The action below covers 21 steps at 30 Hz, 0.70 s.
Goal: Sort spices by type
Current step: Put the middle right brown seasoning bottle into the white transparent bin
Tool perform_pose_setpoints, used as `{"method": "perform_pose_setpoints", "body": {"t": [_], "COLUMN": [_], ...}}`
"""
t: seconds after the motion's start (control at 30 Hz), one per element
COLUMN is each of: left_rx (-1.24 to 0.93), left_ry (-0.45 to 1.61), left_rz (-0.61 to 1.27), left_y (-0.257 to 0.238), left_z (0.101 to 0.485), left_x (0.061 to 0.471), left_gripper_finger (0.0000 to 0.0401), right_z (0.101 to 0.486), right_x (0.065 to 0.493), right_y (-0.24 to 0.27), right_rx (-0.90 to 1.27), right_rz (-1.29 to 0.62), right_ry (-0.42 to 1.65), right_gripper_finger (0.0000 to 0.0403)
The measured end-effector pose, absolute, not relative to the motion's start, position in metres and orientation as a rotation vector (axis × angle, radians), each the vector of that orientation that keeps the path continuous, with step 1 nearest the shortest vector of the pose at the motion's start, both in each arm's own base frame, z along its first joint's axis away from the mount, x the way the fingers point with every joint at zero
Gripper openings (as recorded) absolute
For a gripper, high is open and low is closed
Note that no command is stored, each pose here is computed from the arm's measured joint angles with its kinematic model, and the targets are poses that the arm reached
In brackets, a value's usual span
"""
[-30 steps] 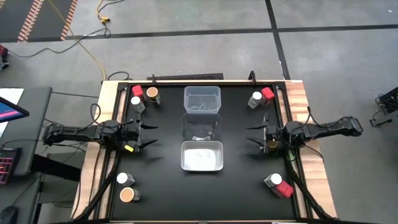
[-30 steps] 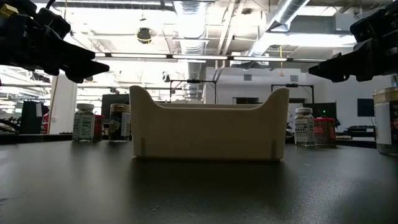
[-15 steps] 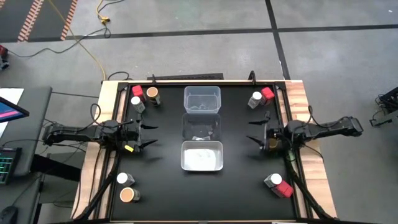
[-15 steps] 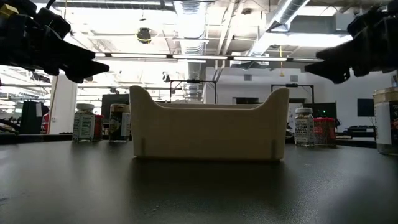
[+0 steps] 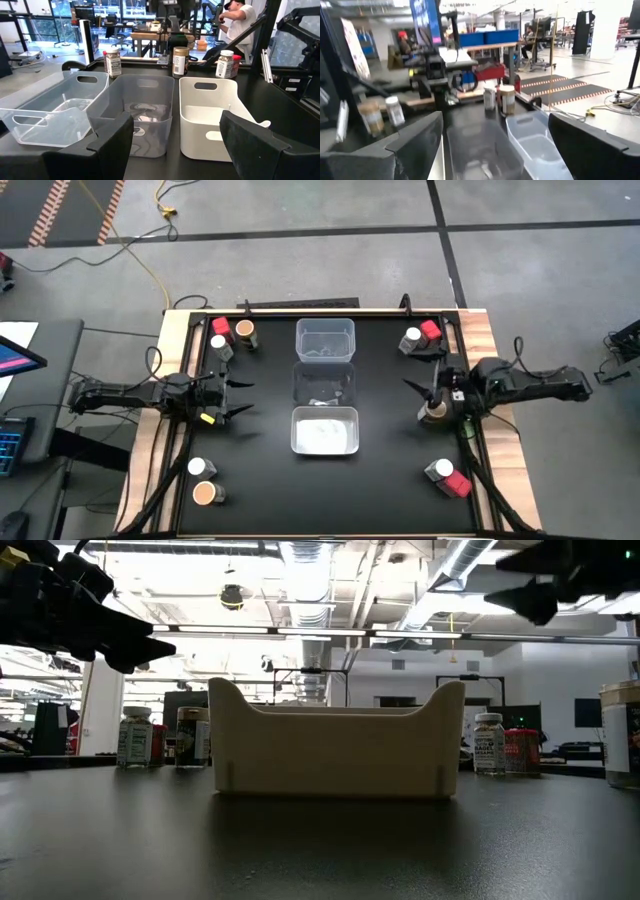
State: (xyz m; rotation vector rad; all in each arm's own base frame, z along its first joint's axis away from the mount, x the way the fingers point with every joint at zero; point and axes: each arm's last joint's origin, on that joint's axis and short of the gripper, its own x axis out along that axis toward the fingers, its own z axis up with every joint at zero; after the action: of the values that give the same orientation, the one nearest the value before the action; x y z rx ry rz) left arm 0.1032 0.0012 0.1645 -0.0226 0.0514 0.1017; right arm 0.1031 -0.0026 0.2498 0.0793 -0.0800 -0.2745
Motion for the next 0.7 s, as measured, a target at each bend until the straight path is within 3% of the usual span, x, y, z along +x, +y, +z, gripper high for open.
{"method": "perform_pose_setpoints", "body": {"t": [0.4, 0.7], "left_rx": [-0.023, -0.023], "left_ry": [0.052, 0.051], "left_rz": [0.102, 0.102], "left_y": [0.0012, 0.0012], "left_z": [0.1644, 0.1645], "left_x": [0.1032, 0.1032], "left_gripper_finger": [0.0285, 0.0285], "right_z": [0.2606, 0.2566], "right_x": [0.1009, 0.1088], "right_y": [-0.0026, -0.0097], "right_rx": [0.479, 0.416], "right_rz": [-0.240, -0.393], "right_ry": [-0.187, -0.162], "right_gripper_finger": [0.0392, 0.0388]}}
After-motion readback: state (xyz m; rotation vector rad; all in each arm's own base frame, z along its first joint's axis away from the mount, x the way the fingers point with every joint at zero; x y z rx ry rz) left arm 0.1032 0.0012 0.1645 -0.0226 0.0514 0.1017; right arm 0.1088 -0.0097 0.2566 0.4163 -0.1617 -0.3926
